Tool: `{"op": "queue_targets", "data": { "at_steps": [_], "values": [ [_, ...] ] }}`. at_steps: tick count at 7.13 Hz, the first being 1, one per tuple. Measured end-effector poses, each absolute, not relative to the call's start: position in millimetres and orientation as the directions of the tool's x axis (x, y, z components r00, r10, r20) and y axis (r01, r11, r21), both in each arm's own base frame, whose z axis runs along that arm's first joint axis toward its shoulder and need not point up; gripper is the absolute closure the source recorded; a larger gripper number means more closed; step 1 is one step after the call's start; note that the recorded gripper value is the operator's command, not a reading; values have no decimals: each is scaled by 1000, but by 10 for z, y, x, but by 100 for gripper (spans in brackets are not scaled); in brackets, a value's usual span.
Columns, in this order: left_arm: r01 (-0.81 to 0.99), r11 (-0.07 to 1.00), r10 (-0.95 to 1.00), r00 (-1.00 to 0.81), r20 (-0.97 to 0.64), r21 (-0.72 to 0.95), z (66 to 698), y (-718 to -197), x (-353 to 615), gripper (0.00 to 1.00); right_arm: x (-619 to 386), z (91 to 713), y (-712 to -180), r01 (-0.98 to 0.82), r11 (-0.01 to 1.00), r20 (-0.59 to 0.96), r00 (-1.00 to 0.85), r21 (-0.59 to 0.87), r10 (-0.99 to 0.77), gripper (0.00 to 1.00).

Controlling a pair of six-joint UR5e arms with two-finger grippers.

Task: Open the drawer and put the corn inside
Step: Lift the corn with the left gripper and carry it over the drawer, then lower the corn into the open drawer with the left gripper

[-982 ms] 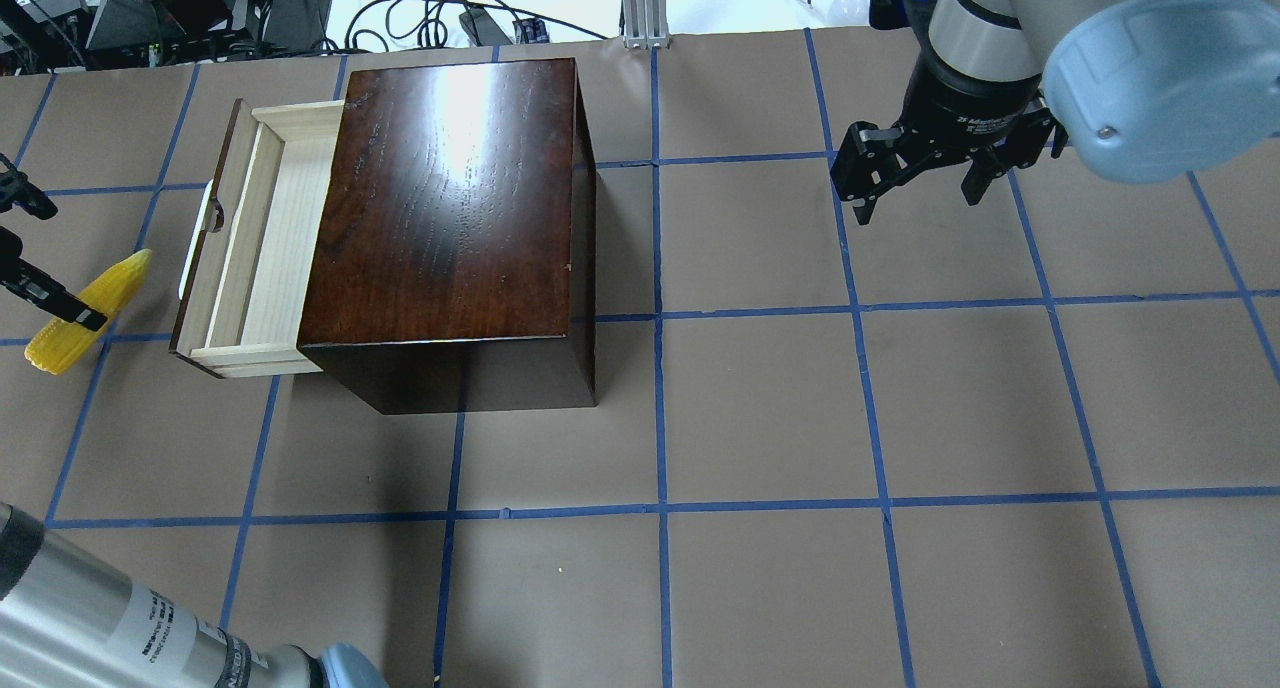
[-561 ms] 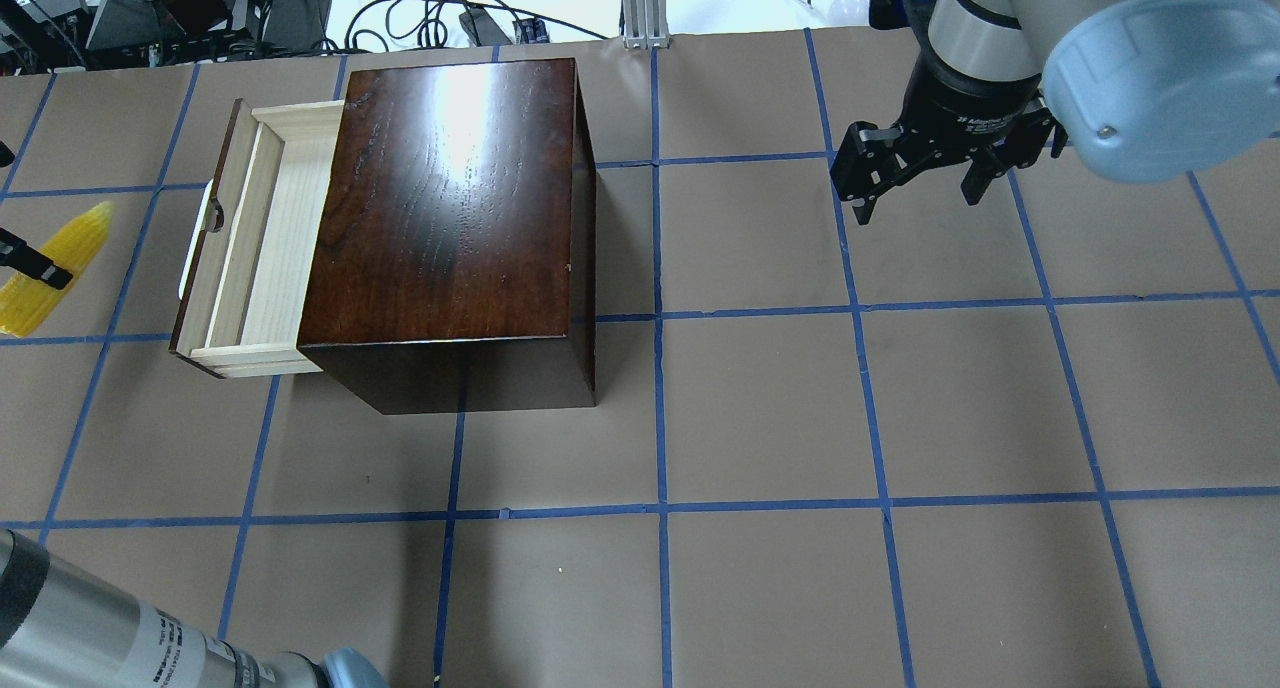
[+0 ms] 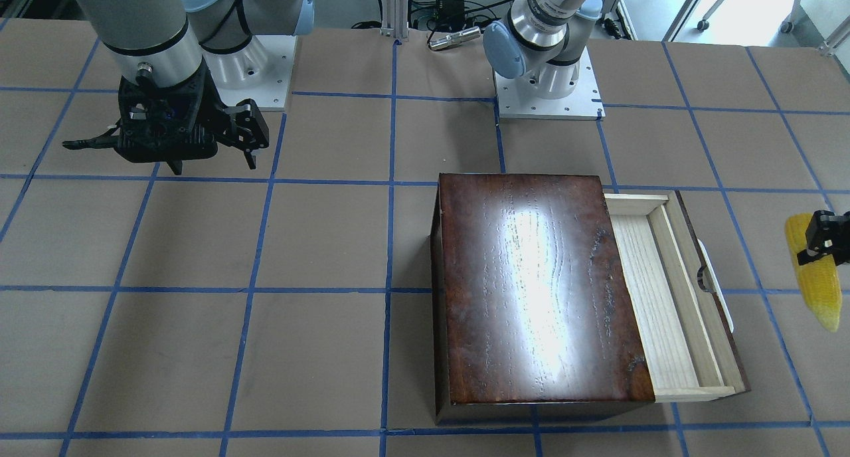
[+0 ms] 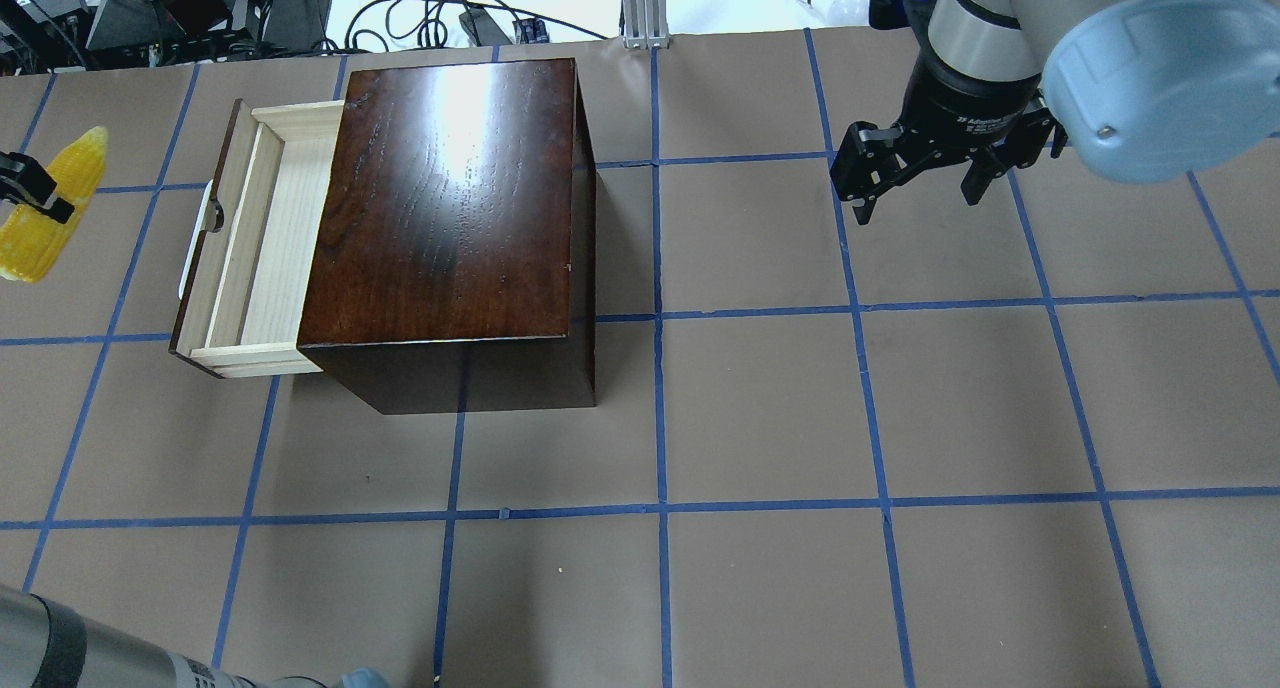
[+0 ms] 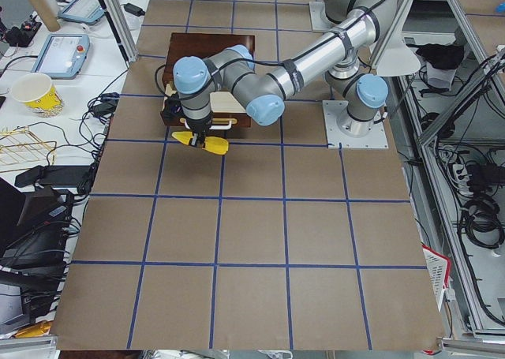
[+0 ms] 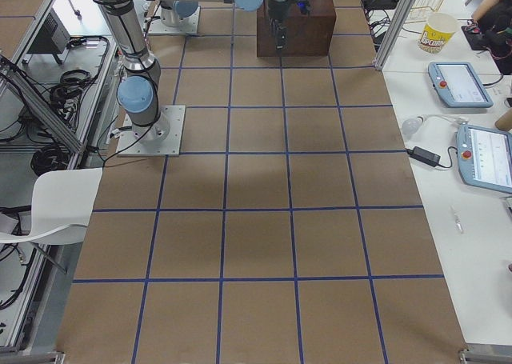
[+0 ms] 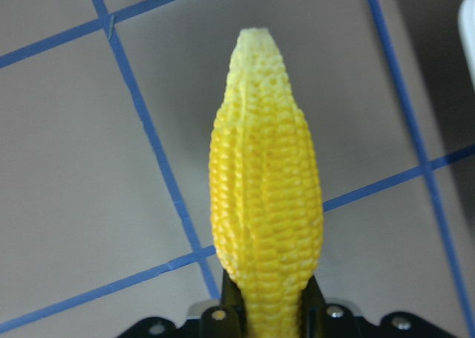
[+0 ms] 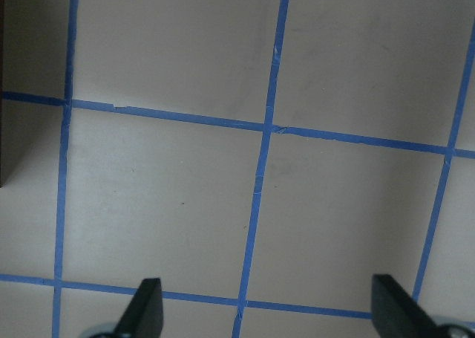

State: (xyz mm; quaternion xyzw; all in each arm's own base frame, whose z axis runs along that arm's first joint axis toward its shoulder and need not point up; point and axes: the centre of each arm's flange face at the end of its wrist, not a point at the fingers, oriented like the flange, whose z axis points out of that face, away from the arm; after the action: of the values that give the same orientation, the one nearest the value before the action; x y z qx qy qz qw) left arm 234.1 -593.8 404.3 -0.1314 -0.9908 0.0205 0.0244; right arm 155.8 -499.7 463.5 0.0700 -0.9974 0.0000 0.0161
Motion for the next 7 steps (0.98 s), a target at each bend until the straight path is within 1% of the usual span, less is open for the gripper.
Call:
{"op": "queue_targets", "data": {
  "at_steps": [2,4,7],
  "values": [
    [197,980,199,-978,54,-38,4289,-5969,1762,100,1555,4633,-4998,-139,990,32,-990,3,-139,0],
    [107,994,108,-991,78,-14,4389,-5985,1188,100,1552,4636,-4998,-138,990,32,-990,2,-138,0],
    [18,999,14,-995,98,42,4134,-6081,689,100,1553,4635,-4999,-139,990,32,-990,2,-139,0]
  ]
}}
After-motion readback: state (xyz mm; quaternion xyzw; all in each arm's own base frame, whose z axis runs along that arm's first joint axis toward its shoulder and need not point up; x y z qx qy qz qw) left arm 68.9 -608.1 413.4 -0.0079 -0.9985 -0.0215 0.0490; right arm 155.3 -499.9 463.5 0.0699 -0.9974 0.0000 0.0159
